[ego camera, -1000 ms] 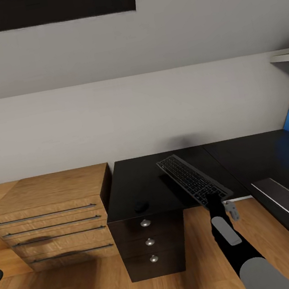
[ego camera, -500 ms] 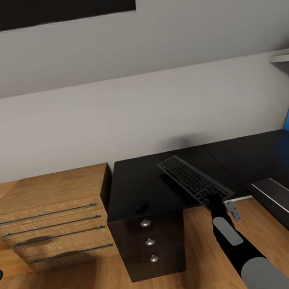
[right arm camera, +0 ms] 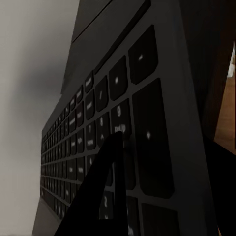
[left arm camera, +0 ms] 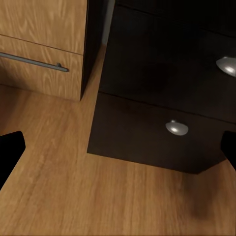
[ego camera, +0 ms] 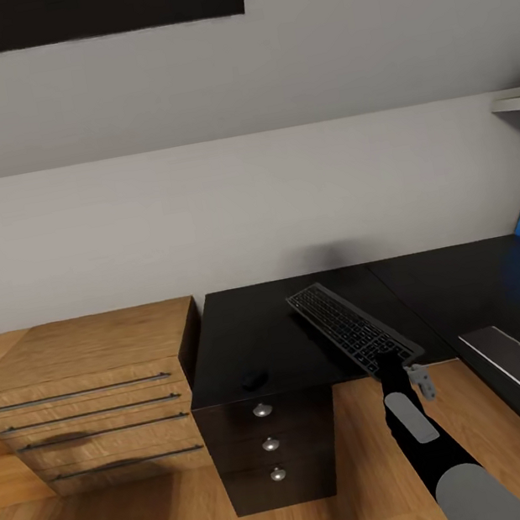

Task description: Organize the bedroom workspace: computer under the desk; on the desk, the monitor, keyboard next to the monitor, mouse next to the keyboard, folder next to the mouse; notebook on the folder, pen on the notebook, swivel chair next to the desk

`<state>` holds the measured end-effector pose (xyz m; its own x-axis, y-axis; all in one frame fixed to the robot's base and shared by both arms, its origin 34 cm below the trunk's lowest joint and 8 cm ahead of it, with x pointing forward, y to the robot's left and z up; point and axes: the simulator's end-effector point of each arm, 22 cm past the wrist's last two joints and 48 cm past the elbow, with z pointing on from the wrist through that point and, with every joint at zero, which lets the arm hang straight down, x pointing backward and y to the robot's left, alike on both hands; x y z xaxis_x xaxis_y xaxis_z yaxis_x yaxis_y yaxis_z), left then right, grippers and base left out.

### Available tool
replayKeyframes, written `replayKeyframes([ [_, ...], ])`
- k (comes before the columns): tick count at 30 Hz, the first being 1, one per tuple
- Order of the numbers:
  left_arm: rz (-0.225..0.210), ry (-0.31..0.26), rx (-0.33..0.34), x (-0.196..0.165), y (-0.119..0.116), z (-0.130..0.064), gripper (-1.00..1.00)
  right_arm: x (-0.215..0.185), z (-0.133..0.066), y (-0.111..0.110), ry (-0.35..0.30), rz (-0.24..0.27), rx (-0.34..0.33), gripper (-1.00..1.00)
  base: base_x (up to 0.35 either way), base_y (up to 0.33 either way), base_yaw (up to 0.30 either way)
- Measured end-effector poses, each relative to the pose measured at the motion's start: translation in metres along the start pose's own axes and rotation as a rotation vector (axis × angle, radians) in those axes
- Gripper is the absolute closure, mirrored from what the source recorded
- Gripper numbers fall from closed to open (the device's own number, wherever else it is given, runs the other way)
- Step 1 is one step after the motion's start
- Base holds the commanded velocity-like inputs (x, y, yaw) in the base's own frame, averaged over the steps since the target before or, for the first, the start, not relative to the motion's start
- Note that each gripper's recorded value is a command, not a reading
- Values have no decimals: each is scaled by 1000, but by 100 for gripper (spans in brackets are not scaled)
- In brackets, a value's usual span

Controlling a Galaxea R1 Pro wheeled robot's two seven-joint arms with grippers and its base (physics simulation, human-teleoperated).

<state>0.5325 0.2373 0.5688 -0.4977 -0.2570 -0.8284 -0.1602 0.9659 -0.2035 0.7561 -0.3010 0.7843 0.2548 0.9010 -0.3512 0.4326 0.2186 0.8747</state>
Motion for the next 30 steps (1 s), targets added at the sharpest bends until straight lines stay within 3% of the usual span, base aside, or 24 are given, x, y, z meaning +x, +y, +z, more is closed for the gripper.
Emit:
replayKeyframes([
  [7,-1,0,1,3,0,2,-100,6,0,-16,10,-11,27,100,11,0,0],
  [9,-4,1,5,7,-3,3,-100,6,2,-14,8,-31,12,100,2,0,0],
  [30,-10,2,7,18,-5,9,-100,7,6,-19,3,-26,-2,100,-5,0,0],
])
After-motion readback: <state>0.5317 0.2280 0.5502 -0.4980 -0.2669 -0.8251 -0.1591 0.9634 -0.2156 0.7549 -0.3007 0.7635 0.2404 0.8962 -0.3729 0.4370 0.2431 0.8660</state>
